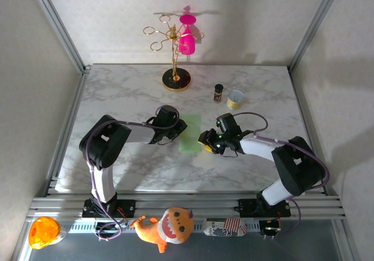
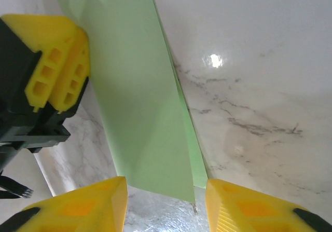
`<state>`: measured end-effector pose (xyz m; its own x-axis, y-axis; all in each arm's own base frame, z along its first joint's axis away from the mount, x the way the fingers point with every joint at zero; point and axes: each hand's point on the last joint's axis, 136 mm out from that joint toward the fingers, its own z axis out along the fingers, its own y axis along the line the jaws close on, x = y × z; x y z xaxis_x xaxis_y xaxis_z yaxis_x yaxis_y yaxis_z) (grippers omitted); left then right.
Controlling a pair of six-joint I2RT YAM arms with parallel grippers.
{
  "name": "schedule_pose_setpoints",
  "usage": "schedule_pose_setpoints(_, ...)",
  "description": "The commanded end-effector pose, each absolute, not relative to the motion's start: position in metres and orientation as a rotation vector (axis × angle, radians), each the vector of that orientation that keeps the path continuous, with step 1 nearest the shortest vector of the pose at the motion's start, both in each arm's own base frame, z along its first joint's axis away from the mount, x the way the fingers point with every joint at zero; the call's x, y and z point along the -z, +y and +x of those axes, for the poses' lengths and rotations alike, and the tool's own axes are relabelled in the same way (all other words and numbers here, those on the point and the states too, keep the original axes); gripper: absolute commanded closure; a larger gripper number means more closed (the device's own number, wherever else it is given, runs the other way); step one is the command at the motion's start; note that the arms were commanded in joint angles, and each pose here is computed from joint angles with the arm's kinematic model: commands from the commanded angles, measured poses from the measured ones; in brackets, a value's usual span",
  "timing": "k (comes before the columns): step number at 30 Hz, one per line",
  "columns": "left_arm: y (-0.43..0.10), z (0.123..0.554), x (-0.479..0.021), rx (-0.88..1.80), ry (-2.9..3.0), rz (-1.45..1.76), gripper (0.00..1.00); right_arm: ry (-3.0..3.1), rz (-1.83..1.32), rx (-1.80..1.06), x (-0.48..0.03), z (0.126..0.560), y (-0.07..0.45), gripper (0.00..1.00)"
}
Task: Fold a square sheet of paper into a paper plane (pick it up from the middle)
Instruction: Fold the triangle a second time at the center of the table.
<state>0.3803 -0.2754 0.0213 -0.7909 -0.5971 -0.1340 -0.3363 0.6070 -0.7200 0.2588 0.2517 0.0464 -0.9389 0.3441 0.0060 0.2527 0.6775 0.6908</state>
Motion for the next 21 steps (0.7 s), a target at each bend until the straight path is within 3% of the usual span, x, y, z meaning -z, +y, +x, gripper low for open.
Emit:
schedule_pose_setpoints(1, -0.257, 0.368, -0.002, 0.899, 2.527, -0.824, 0.83, 2.786, 0.489, -1.16, -0.042, 0.253, 0.26, 0.55)
schedule_pose_setpoints(21, -0.26, 0.368, -0.006, 0.933, 2.521, -0.819, 0.83, 2.76, 0.45, -1.268, -0.037, 0.252, 0.278, 0.65)
